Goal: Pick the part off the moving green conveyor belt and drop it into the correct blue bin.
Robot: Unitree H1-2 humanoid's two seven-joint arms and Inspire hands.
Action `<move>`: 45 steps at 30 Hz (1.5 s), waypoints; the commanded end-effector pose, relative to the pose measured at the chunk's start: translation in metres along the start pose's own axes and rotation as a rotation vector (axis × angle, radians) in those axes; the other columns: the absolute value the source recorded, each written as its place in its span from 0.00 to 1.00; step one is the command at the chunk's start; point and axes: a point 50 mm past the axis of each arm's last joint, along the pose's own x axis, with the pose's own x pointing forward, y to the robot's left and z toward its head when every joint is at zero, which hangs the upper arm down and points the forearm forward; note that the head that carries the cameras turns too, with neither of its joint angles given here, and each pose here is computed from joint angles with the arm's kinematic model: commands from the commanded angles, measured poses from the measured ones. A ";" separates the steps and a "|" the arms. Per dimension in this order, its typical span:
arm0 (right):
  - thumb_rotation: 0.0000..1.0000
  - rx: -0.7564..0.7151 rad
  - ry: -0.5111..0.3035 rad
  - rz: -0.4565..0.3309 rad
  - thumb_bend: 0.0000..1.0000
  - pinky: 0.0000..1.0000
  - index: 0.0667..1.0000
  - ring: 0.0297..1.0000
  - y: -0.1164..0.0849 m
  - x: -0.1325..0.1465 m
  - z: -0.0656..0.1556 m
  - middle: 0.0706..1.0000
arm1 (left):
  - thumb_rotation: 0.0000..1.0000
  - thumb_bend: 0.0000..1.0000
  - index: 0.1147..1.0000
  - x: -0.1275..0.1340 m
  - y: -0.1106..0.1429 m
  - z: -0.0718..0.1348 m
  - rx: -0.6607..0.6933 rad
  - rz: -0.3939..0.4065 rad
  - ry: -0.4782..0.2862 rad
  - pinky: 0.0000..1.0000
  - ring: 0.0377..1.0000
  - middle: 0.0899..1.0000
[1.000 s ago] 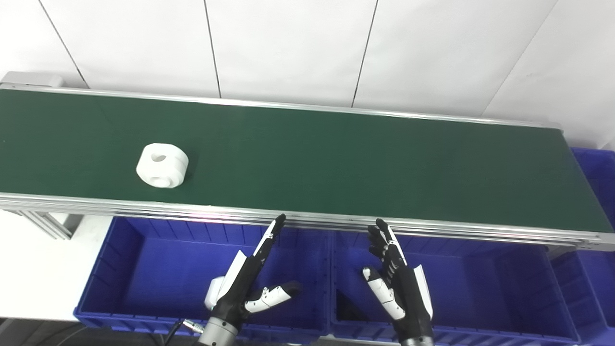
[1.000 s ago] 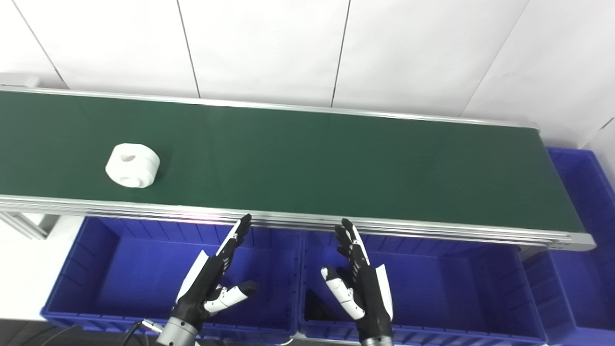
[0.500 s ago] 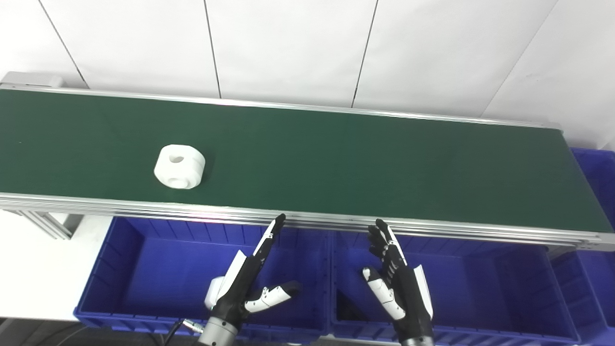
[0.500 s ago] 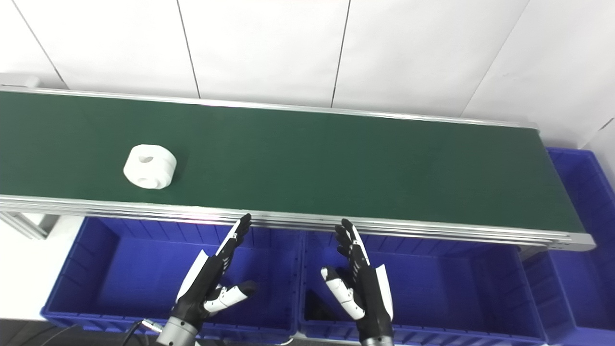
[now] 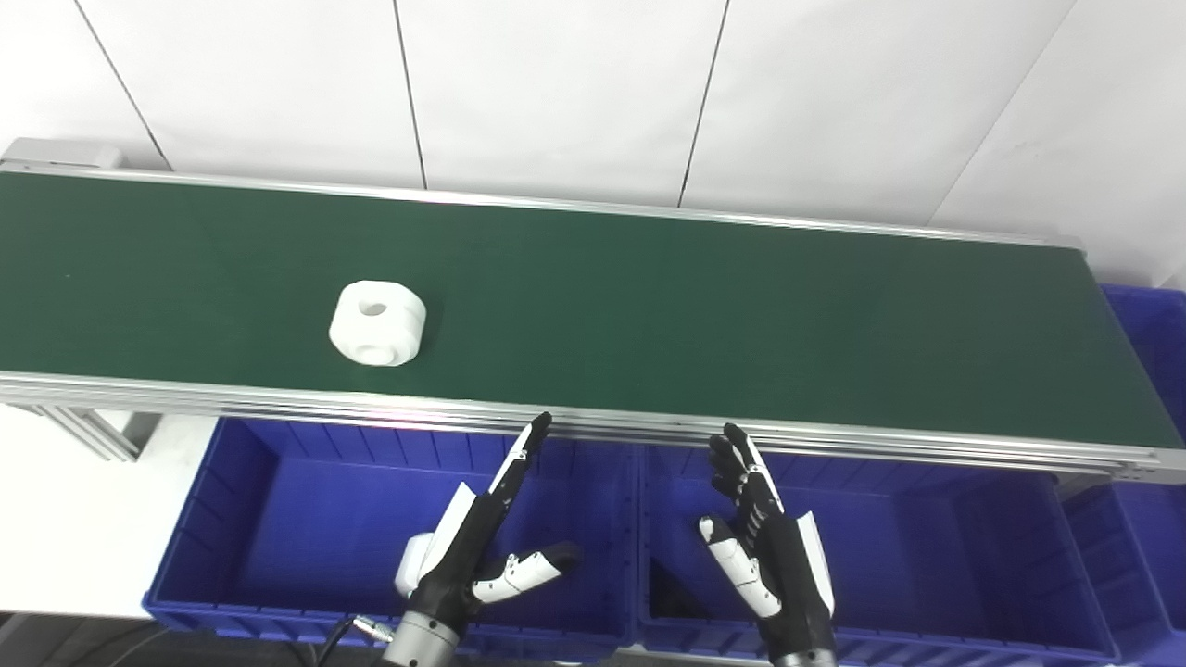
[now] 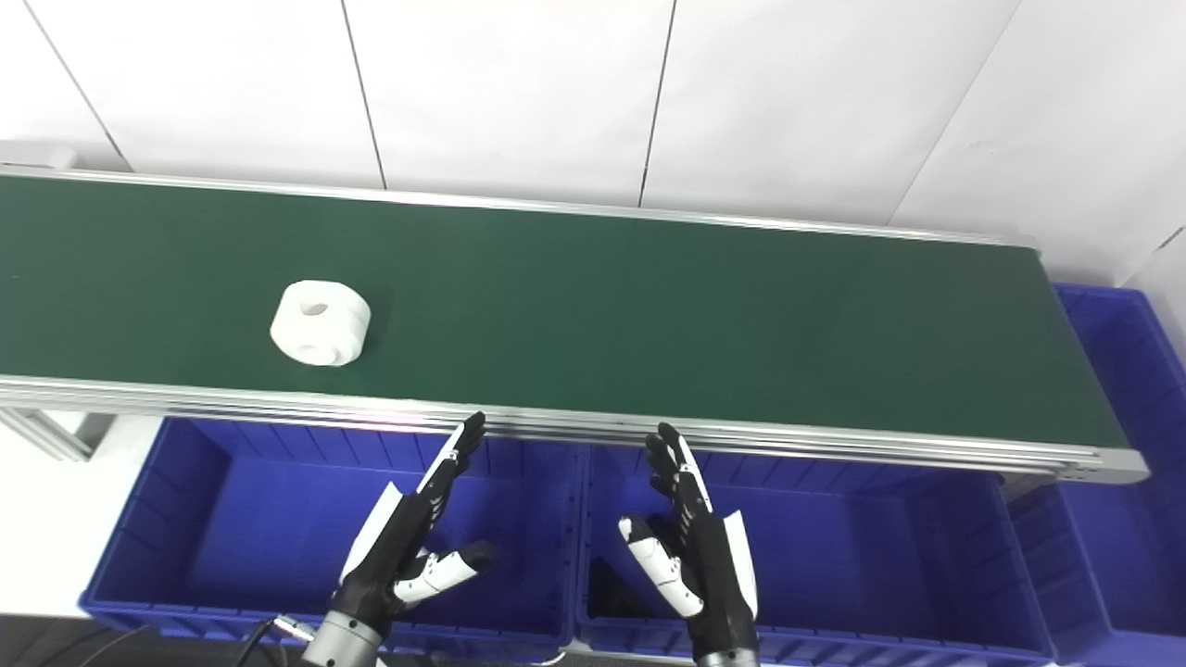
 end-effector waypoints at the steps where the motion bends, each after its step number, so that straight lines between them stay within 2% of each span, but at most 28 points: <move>1: 0.76 0.013 -0.057 0.001 0.68 0.91 0.98 0.93 -0.005 -0.002 0.003 0.92 | 0.75 0.77 1.00 0.008 -0.008 0.007 -0.032 0.009 -0.071 1.00 1.00 1.00; 3: 0.78 0.011 -0.040 0.007 0.68 0.92 0.99 0.95 -0.010 -0.005 -0.001 0.94 | 0.72 0.77 1.00 0.009 -0.011 0.004 -0.036 0.009 -0.076 0.98 1.00 1.00; 5: 0.81 0.010 -0.028 0.010 0.69 0.95 1.00 0.97 -0.013 -0.006 -0.004 0.96 | 0.68 0.79 0.99 0.011 -0.013 0.002 -0.017 0.015 -0.076 0.92 0.97 0.99; 7: 0.82 0.019 -0.019 0.014 0.69 0.96 1.00 0.97 -0.015 -0.006 -0.007 0.96 | 0.68 0.80 0.98 0.013 -0.014 0.000 -0.006 0.017 -0.071 0.90 0.96 0.99; 11: 0.85 0.009 -0.007 0.009 0.64 0.98 1.00 0.98 -0.016 -0.004 -0.011 0.96 | 0.60 0.80 0.96 0.015 -0.016 -0.004 -0.013 0.017 -0.063 0.88 0.94 0.97; 20: 0.85 -0.001 0.013 0.010 0.60 1.00 1.00 0.99 -0.017 -0.001 -0.018 0.96 | 0.57 0.83 0.95 0.020 -0.016 -0.007 -0.003 0.006 -0.062 0.85 0.94 0.97; 27: 0.85 0.011 0.016 0.012 0.60 1.00 1.00 0.99 -0.014 0.001 -0.019 0.97 | 0.54 0.84 0.94 0.025 -0.008 0.002 -0.008 0.024 -0.103 0.84 0.92 0.96; 33: 0.85 0.010 0.012 0.018 0.62 0.98 1.00 0.98 -0.007 0.004 -0.019 0.96 | 0.55 0.84 0.95 0.035 0.029 0.033 0.063 0.029 -0.237 0.86 0.94 0.97; 37: 0.81 -0.010 0.008 0.023 0.64 0.91 0.99 0.94 -0.004 0.008 -0.019 0.94 | 0.58 0.84 0.98 0.045 0.062 0.060 0.092 0.034 -0.339 0.89 0.96 0.99; 41: 0.78 -0.024 0.001 0.018 0.68 0.87 0.97 0.92 -0.003 0.010 -0.019 0.92 | 0.63 0.82 1.00 0.059 0.090 0.084 0.181 0.026 -0.430 0.92 0.98 1.00; 45: 0.77 -0.028 -0.004 0.013 0.73 0.87 0.96 0.91 -0.002 0.012 -0.018 0.91 | 0.69 0.76 1.00 0.076 0.120 0.109 0.339 0.000 -0.468 0.98 1.00 1.00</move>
